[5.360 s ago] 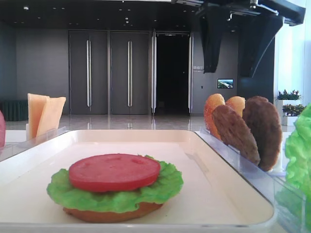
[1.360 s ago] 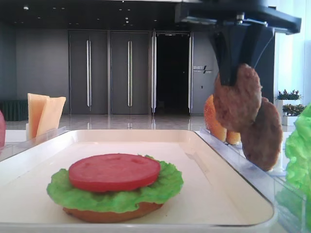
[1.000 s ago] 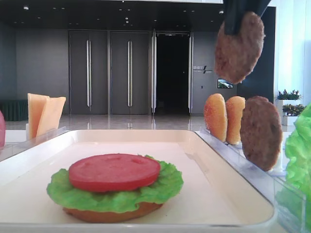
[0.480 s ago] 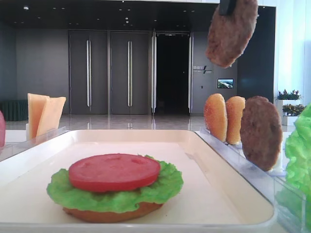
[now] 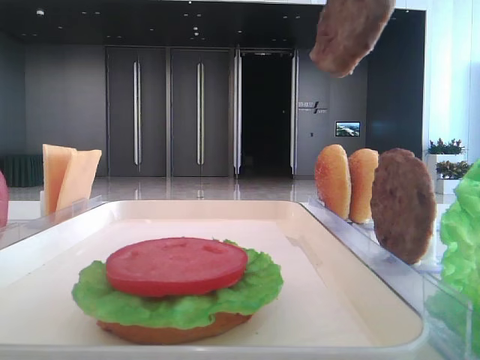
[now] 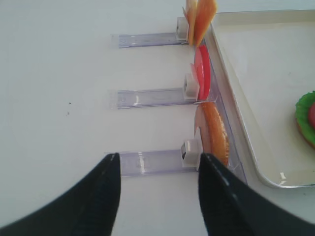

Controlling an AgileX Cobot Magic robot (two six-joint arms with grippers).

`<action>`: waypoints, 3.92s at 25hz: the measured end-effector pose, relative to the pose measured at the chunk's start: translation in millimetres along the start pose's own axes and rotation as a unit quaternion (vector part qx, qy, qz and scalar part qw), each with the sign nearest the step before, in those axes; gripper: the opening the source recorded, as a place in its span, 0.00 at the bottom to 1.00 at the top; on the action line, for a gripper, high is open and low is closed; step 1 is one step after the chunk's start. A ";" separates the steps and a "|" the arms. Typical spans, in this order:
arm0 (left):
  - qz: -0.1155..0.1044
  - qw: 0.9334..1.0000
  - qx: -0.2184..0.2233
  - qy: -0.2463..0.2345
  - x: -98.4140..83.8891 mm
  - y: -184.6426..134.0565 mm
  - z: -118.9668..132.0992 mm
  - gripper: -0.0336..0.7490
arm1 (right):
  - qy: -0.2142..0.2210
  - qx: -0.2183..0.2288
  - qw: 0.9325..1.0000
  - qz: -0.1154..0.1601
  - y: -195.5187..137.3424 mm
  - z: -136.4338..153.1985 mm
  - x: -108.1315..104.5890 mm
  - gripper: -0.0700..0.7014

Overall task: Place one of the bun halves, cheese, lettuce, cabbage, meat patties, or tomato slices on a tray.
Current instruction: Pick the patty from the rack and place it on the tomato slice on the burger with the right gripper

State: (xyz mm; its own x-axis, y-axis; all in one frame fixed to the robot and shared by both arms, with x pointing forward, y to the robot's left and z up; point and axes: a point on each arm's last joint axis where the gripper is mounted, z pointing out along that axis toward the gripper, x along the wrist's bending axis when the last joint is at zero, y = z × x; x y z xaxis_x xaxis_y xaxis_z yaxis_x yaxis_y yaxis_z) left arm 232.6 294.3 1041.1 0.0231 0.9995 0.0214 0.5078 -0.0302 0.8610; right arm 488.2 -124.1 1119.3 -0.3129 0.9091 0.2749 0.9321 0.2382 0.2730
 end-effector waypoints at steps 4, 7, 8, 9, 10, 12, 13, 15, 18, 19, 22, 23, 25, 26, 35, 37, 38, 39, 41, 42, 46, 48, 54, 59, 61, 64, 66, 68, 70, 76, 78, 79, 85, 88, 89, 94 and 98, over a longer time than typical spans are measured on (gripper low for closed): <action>0.000 1.000 0.000 0.000 0.1 0.0 0.0 0.54 | -0.003 0.007 1.000 0.006 -25.9 -6.0 -4.6 0.28; 0.000 1.000 0.000 0.000 0.1 0.0 0.0 0.54 | -0.005 0.010 1.000 0.018 -51.7 -11.9 -11.6 0.28; 0.000 1.000 0.000 0.000 0.1 0.0 0.0 0.54 | -0.004 0.008 1.000 0.022 -59.4 -15.5 -13.3 0.28; 0.000 1.000 0.000 0.000 0.1 0.0 0.0 0.54 | -0.002 0.003 1.000 0.028 -68.6 -20.1 -15.2 0.28; 0.000 1.000 0.000 0.000 0.1 0.0 0.0 0.54 | 0.000 -0.003 0.999 0.033 -77.7 -24.9 -17.1 0.28; 0.000 1.000 0.000 0.000 0.1 0.0 0.0 0.54 | 0.004 -0.013 0.999 0.042 -93.4 -32.5 -20.4 0.28; 0.000 1.000 0.000 0.000 0.1 0.0 0.0 0.54 | 0.005 -0.018 0.999 0.046 -101.0 -35.6 -22.1 0.28; 0.000 1.000 0.000 0.001 0.1 0.0 0.0 0.54 | 0.008 -0.024 0.998 0.050 -112.2 -39.5 -24.8 0.28; 0.000 1.000 0.000 0.001 0.2 0.0 0.0 0.54 | 0.011 -0.033 0.998 0.051 -122.1 -43.9 -27.0 0.28; 0.000 1.000 0.000 0.001 0.2 0.0 0.0 0.54 | 0.012 -0.034 0.998 0.051 -123.7 -44.3 -27.4 0.28; -0.002 1.000 0.000 0.001 0.2 0.0 0.0 0.54 | 0.013 -0.034 0.998 0.051 -125.5 -44.4 -27.8 0.28; -0.002 1.000 0.000 0.001 0.2 0.0 0.0 0.54 | 0.014 -0.033 0.998 0.050 -125.6 -44.4 -27.4 0.28; -0.002 1.000 0.000 0.001 0.2 0.0 0.0 0.54 | 0.024 -0.030 0.998 0.045 -126.0 -44.5 -25.7 0.28; -0.002 1.000 0.000 0.001 0.2 0.0 0.0 0.54 | 0.032 -0.028 0.998 0.041 -126.4 -44.5 -24.1 0.28; -0.003 1.000 0.000 0.001 0.2 0.0 0.0 0.54 | 0.260 0.008 0.964 -0.056 -136.3 -45.5 13.0 0.28; -0.003 1.000 0.000 0.001 0.2 0.0 0.0 0.54 | 0.310 0.006 0.948 -0.066 -135.8 -45.4 20.0 0.28; -0.003 1.000 0.000 0.001 0.2 0.0 0.0 0.54 | 0.323 0.004 0.944 -0.071 -135.1 -43.3 21.5 0.28; -0.003 1.000 0.000 0.001 0.3 0.0 0.0 0.54 | 0.335 0.003 0.939 -0.072 -134.6 -41.1 22.7 0.28; -0.003 1.000 0.000 0.001 0.3 0.0 0.0 0.54 | 0.343 0.006 0.936 -0.073 -134.0 -35.0 22.7 0.28; -0.003 1.000 0.000 0.001 0.3 0.0 0.0 0.54 | 0.345 0.008 0.936 -0.073 -133.4 -31.9 22.6 0.28; -0.003 1.000 0.000 0.001 0.3 0.0 0.0 0.54 | 0.352 0.008 0.933 -0.073 -129.5 -24.8 23.2 0.28; -0.003 1.000 0.000 0.001 0.3 0.0 0.0 0.54 | 0.360 0.007 0.930 -0.074 -126.2 -22.1 24.6 0.28; -0.003 1.000 0.000 0.001 0.3 0.0 0.0 0.54 | 0.390 0.001 0.918 -0.072 -105.4 0.0 29.6 0.28; -0.003 1.000 0.000 0.001 0.3 0.0 0.0 0.54 | 0.429 0.010 0.901 -0.063 -82.2 36.1 33.6 0.28; -0.003 1.000 0.000 0.001 0.3 0.0 0.0 0.54 | 0.440 0.012 0.896 -0.057 -74.7 50.6 33.8 0.28; -0.003 1.000 0.000 0.001 0.3 0.0 0.0 0.54 | 0.451 0.012 0.891 -0.048 -65.2 72.9 33.0 0.28; -0.003 1.000 0.000 0.001 0.3 0.0 0.0 0.54 | 0.455 0.015 0.889 -0.041 -61.1 85.2 32.1 0.28; -0.003 1.000 0.000 0.001 0.3 0.0 0.0 0.54 | 0.454 0.020 0.890 -0.038 -58.7 96.8 30.4 0.28; -0.003 1.000 0.000 0.001 0.3 0.0 0.0 0.54 | 0.449 0.027 0.892 -0.039 -57.4 108.3 28.3 0.28; -0.003 1.000 0.000 0.001 0.3 0.0 0.0 0.54 | 0.431 0.015 0.901 -0.048 -53.9 123.9 24.3 0.28; -0.003 1.000 0.000 0.001 0.3 0.0 0.0 0.54 | 0.422 0.004 0.905 -0.054 -52.3 126.0 23.0 0.28; -0.003 1.000 0.000 0.001 0.3 0.0 0.0 0.54 | 0.419 0.000 0.906 -0.056 -51.8 126.9 22.6 0.28; -0.003 1.000 0.000 0.001 0.3 0.0 0.0 0.54 | 0.406 -0.016 0.912 -0.053 -45.7 127.3 11.2 0.28; -0.003 1.000 0.000 0.001 0.3 0.0 0.0 0.54 | 0.401 -0.026 0.915 -0.043 -41.2 126.2 2.4 0.27; -0.003 1.000 0.000 0.001 0.3 0.0 0.0 0.54 | 0.400 -0.026 0.915 -0.043 -40.8 126.1 1.3 0.27; -0.003 1.000 0.000 0.001 0.3 0.0 0.0 0.54 | 0.408 -0.010 0.912 -0.040 -42.2 132.6 0.5 0.27; -0.003 1.000 0.000 0.001 0.3 0.0 0.0 0.54 | 0.411 0.022 0.911 -0.023 -43.8 155.8 -4.2 0.27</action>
State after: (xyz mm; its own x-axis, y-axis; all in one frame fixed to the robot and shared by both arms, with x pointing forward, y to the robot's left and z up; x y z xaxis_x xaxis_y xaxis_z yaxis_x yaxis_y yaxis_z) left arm 232.6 294.5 1041.0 0.0177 0.9997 0.0178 0.5081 -0.0243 0.8609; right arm 477.2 -85.1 962.6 -0.3666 0.3400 0.8660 0.9153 0.2988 0.2701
